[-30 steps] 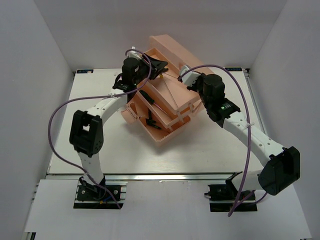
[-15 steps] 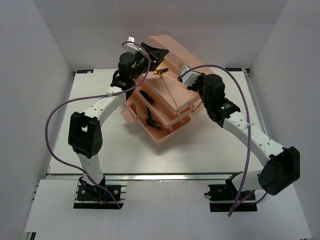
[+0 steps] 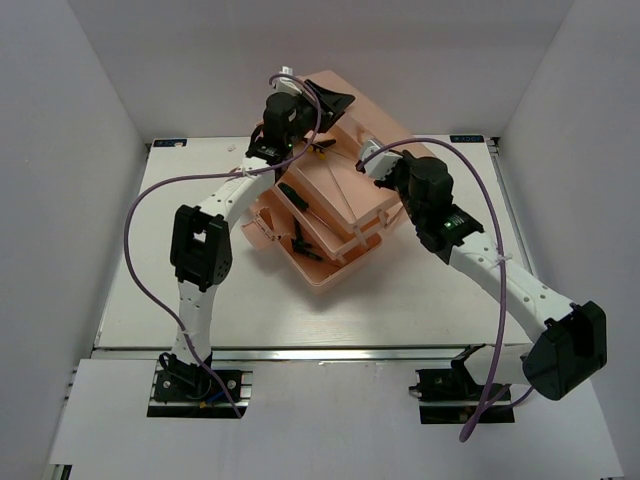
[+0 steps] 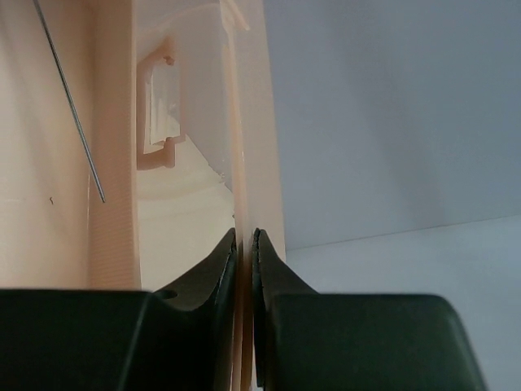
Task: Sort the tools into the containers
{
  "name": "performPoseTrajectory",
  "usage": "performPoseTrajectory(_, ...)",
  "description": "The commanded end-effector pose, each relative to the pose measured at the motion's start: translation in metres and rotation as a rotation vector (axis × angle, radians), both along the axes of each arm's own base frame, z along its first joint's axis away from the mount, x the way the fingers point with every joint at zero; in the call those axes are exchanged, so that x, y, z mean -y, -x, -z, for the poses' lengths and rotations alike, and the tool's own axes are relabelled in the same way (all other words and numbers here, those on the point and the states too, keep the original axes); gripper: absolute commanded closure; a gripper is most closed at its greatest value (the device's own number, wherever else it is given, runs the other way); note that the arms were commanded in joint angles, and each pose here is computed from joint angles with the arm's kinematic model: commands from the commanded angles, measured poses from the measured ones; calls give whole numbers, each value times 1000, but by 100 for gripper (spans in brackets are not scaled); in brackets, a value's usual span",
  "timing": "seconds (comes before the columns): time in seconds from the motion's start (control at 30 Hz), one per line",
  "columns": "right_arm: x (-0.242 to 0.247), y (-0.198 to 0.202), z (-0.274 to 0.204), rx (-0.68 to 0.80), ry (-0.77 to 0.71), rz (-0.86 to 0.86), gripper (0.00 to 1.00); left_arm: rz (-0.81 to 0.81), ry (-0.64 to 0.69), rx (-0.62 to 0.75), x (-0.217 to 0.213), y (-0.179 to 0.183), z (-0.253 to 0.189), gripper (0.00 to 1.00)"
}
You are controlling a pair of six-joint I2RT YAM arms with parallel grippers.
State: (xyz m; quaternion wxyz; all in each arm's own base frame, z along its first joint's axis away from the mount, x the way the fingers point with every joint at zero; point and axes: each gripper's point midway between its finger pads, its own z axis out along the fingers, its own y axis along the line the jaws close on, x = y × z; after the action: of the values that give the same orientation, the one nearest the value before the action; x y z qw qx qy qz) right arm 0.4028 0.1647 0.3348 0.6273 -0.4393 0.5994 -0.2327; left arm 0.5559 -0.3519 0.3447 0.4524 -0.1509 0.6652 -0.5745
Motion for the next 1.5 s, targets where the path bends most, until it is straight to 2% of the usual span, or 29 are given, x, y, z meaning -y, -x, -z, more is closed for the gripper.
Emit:
performPoseTrajectory(0.0,-6,26,-109,304,-220,-83,100,-2,30,64,3,7,-40,46)
performPoseTrajectory(0.03,-6,25,-106,299,-218,-83,100,-5,28,56,2,7,-39,56)
performPoseTrajectory(0.07,-6,26,-106,299,-222,-82,100,-7,28,51,2,7,-38,74)
performPoseTrajectory(0.13,-6,26,-105,293,-220,-83,100,-13,22,45,0,9,-38,87)
performPoseTrajectory(0.17,-6,26,-104,291,-220,-87,84,-14,20,40,0,9,-37,95)
performPoseTrajectory(0.2,-6,27,-103,285,-217,-87,76,-16,17,38,-2,11,-37,99)
performPoseTrajectory(0.23,-7,28,-103,282,-219,-93,67,-22,18,38,-3,12,-38,100)
performPoseTrajectory(0.27,-7,30,-107,278,-235,-100,53,-30,14,41,-6,13,-40,100)
performPoseTrajectory(0.37,-13,42,-122,267,-270,-173,35,-38,18,44,-11,13,-43,100)
performPoseTrajectory(0.4,-12,53,-132,270,-296,-211,33,-41,21,45,-14,12,-43,100)
performPoseTrajectory(0.47,-36,78,-126,216,-242,-413,28,-38,34,46,-18,12,-47,100)
performPoseTrajectory(0.53,-44,110,-129,237,-167,-570,21,-37,46,52,-21,12,-50,100)
performPoseTrajectory(0.57,-62,133,-110,183,-109,-728,20,-30,54,51,-22,12,-52,100)
performPoseTrajectory(0.63,-76,164,-87,171,-2,-920,21,-21,67,59,-24,13,-56,100)
performPoseTrajectory(0.67,-79,176,-58,69,43,-984,24,-12,77,53,-26,15,-57,100)
performPoseTrajectory(0.7,-83,182,-48,27,81,-1038,27,-6,83,58,-26,16,-60,100)
performPoseTrajectory(0.73,-89,195,-36,-20,104,-1123,32,-3,91,66,-28,18,-63,100)
performPoseTrajectory(0.77,-88,201,-6,-129,162,-1174,42,4,93,68,-30,23,-65,100)
performPoseTrajectory(0.83,-91,211,3,-194,174,-1238,51,5,99,80,-34,28,-69,100)
performPoseTrajectory(0.87,-93,208,14,-242,182,-1249,60,2,104,81,-38,31,-71,100)
performPoseTrajectory(0.9,-93,211,24,-291,184,-1254,63,7,104,79,-41,39,-71,100)
performPoseTrajectory(0.97,-94,209,41,-347,197,-1251,64,3,113,81,-50,44,-72,100)
performPoseTrajectory(1.07,-97,212,69,-394,251,-1251,60,1,119,72,-62,58,-66,100)
performPoseTrajectory(1.1,-100,217,75,-395,274,-1272,59,0,110,46,-63,60,-52,100)
performPoseTrajectory(1.2,-105,226,98,-439,342,-1308,55,-4,117,54,-72,72,-55,100)
performPoseTrajectory(1.27,-103,232,114,-509,381,-1317,55,-4,122,46,-76,78,-50,100)
performPoseTrajectory(1.47,-111,236,149,-546,470,-1314,54,-8,126,43,-85,93,-44,100)
